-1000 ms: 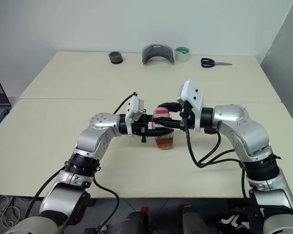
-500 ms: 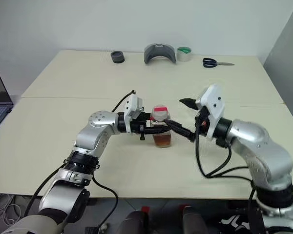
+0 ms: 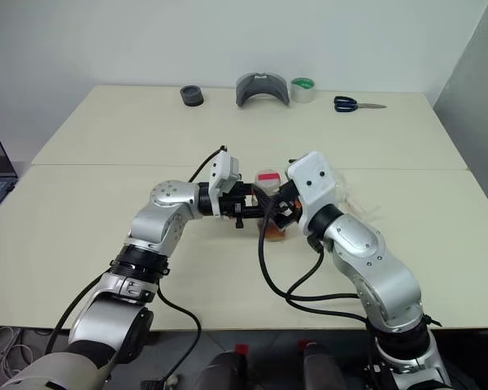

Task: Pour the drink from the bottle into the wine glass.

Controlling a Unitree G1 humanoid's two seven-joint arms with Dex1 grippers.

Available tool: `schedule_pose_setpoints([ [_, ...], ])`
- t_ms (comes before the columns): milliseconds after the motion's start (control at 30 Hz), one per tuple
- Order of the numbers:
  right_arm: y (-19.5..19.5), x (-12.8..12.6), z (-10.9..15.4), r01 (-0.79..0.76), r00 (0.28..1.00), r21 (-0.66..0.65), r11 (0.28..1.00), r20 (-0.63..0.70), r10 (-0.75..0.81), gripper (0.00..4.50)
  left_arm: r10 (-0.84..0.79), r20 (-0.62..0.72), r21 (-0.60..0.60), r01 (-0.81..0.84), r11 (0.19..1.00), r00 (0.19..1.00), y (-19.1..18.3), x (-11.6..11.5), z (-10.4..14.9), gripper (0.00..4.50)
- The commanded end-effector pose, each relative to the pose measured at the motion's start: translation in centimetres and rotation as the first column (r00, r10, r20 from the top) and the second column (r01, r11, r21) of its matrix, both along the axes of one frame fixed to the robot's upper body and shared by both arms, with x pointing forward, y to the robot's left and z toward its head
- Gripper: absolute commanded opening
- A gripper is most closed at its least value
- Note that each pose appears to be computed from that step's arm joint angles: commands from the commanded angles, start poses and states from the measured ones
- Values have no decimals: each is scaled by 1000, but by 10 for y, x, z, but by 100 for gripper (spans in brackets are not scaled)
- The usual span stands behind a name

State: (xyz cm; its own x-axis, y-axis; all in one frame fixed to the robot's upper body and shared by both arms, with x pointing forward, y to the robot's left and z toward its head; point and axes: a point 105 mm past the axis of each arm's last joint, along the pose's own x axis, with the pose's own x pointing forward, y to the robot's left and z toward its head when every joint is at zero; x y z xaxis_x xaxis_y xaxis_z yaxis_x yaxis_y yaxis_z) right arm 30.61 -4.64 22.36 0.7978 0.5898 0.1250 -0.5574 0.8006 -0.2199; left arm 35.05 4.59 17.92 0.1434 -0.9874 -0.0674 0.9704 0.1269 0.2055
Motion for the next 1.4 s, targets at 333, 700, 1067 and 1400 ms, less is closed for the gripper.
schedule_pose_setpoints([
  [333,5,-2,13,-27,999,22,999,42,26,224,2,66,-20,-1,1000,998,1,-1,15,178],
  [700,8,-17,1,-567,820,-271,778,-95,564,188,-41,82,6,41,999,996,0,-3,16,177],
  [1067,-29,19,20,-302,952,-188,935,-8,306,288,-12,80,14,11,1000,997,2,-2,13,176],
  [1400,-13,-38,6,-268,963,-118,956,-53,263,394,-1,65,8,0,1000,998,4,3,13,174],
])
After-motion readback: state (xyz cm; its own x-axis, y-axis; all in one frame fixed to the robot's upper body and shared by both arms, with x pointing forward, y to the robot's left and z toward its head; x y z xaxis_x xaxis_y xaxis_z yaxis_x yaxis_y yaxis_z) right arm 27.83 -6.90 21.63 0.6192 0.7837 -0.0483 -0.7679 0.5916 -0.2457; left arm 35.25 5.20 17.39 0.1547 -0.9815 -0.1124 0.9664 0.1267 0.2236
